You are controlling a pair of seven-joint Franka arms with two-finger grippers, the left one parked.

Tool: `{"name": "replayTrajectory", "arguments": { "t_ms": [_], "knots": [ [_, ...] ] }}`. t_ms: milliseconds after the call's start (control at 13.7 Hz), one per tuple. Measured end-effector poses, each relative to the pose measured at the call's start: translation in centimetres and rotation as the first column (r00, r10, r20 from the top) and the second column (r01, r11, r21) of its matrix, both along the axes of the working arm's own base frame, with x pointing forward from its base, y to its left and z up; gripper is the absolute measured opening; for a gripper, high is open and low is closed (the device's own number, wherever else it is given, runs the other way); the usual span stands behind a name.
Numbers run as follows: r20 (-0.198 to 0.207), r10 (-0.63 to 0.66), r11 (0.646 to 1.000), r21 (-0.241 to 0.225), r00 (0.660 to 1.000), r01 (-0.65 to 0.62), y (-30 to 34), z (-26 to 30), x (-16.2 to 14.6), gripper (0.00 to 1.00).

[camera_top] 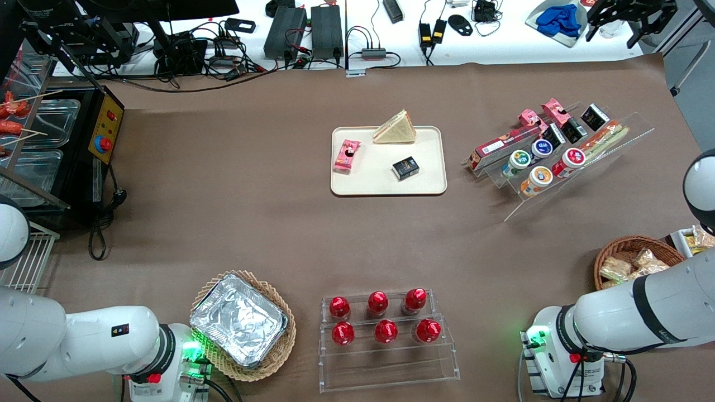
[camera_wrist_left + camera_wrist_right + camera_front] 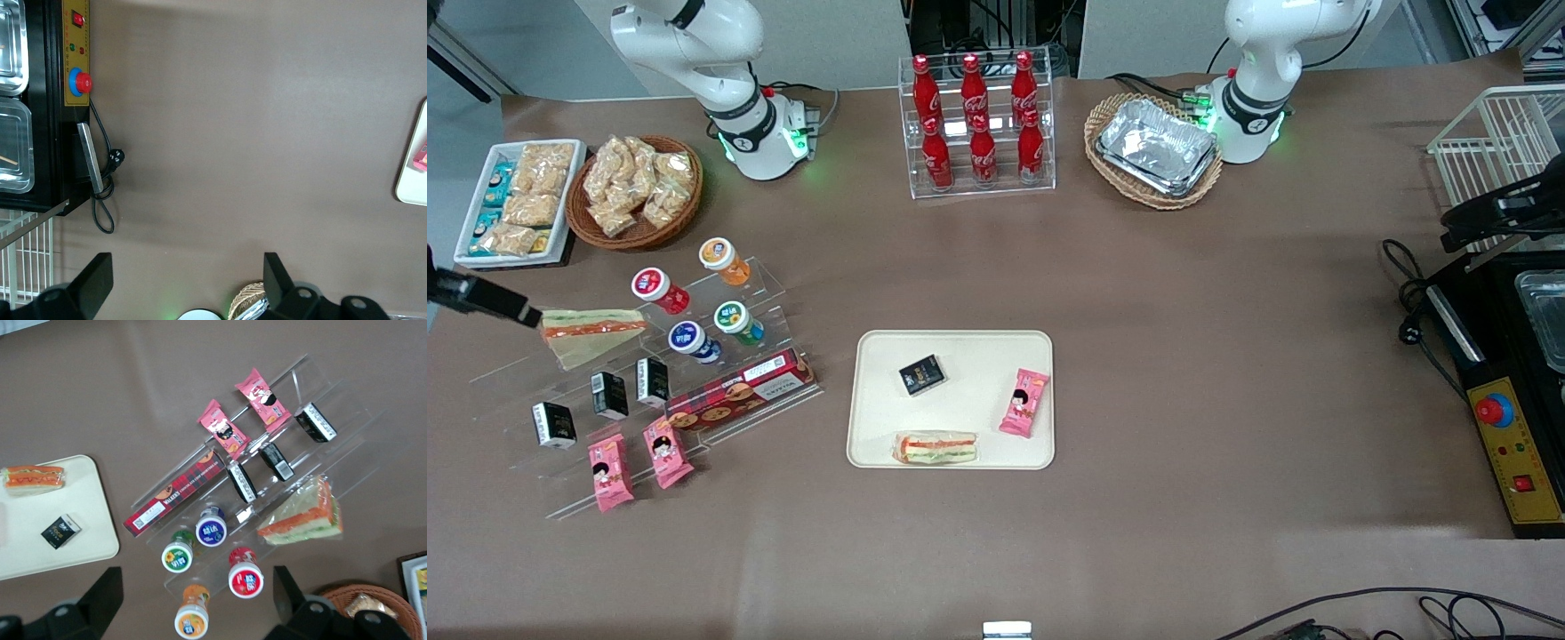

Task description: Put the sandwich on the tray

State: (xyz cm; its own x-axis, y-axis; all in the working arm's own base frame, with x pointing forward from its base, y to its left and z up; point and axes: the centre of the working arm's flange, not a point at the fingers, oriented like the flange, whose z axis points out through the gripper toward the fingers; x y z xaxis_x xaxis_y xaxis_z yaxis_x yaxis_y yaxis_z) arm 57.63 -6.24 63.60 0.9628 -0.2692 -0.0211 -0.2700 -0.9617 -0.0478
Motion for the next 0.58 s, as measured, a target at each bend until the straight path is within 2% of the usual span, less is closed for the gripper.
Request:
{"name": "replayTrajectory", "arguments": {
  "t_ms": [365, 584],
  "knots": [
    [0.032, 0.025, 1.0, -0.01, 0.999, -0.025, -1.6, 2.4, -2.3, 1.0],
    [0.023, 0.027, 1.0, -0.003, 0.999, -0.027, -1.8, 2.2, -3.9, 1.0]
  ]
}}
